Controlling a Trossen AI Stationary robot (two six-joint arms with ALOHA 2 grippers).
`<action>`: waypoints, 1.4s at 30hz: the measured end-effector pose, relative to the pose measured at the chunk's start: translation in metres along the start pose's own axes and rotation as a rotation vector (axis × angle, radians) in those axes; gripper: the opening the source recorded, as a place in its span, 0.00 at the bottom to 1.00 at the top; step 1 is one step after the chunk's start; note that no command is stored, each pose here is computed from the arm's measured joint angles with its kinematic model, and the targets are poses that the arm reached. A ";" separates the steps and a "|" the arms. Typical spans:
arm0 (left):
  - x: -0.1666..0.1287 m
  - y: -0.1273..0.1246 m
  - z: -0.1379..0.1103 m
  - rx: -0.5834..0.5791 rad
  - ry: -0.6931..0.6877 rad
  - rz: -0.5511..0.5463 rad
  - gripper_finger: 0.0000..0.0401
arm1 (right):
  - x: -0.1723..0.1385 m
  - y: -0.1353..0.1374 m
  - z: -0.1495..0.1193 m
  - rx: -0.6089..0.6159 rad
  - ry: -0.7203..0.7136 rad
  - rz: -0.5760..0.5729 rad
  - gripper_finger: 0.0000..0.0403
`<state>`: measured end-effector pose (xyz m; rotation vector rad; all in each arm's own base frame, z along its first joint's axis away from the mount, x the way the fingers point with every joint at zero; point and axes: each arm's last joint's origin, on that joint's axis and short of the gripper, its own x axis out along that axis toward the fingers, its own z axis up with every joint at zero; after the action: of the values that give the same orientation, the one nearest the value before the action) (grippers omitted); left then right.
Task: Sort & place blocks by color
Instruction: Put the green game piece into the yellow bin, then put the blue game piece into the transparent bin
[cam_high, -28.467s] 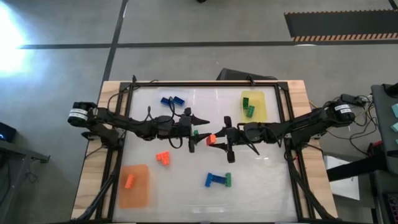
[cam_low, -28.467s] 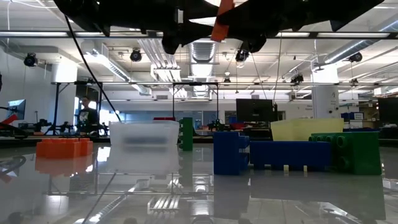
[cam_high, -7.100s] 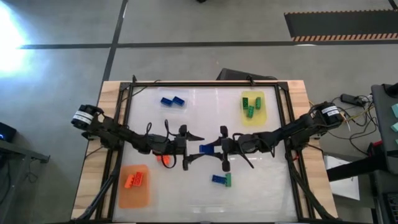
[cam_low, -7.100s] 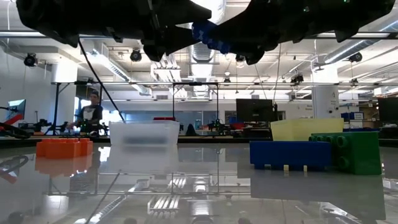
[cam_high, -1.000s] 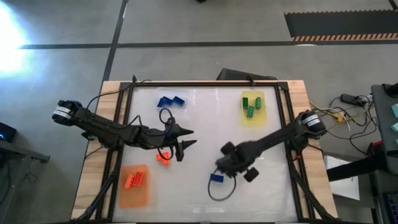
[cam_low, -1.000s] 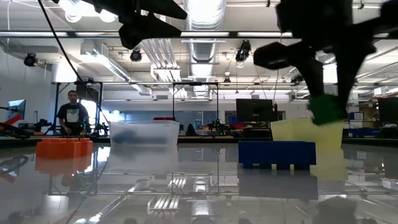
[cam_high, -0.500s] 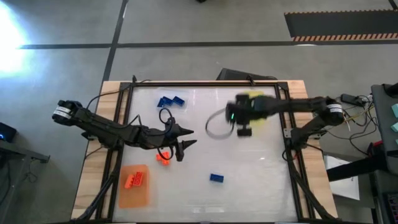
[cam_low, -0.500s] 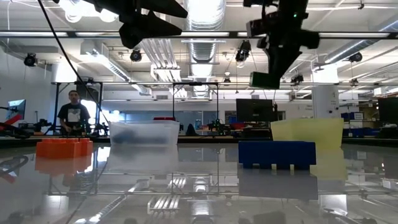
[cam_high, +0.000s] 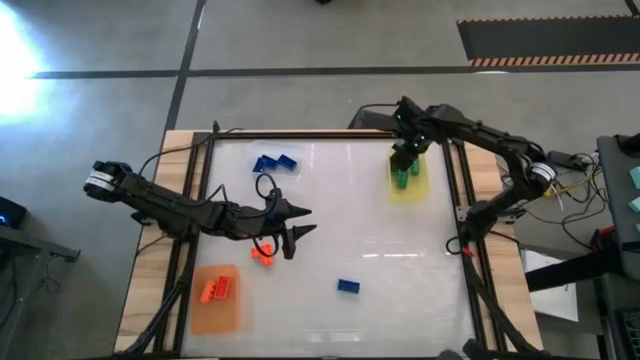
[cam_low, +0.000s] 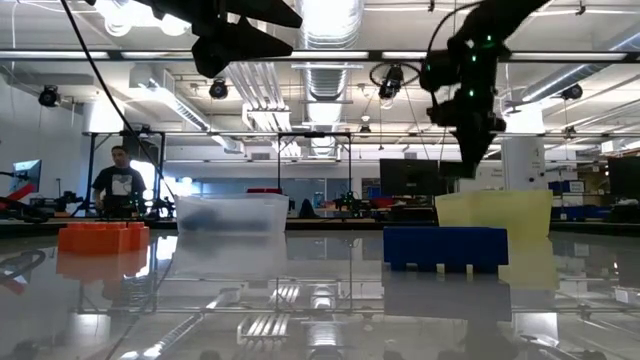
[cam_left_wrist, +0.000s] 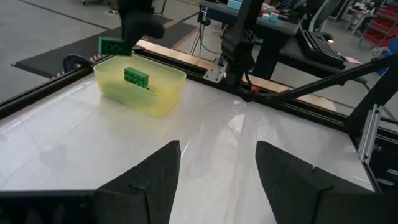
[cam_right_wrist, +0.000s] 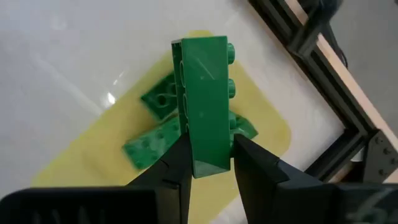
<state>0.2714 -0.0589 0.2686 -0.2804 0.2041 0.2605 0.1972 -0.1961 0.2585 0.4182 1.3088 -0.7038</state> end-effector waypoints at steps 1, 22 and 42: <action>0.000 0.000 0.000 0.000 0.000 0.000 0.49 | 0.006 -0.004 0.000 0.015 0.009 -0.007 0.22; 0.000 0.000 0.000 -0.008 -0.003 0.000 0.49 | 0.056 -0.012 -0.008 0.048 0.101 -0.093 0.32; 0.004 -0.001 -0.005 -0.009 0.015 0.006 0.49 | -0.034 0.039 -0.028 -0.008 -0.265 0.040 0.41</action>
<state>0.2751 -0.0601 0.2632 -0.2910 0.2188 0.2652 0.2003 -0.1417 0.2812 0.3311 1.0508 -0.6949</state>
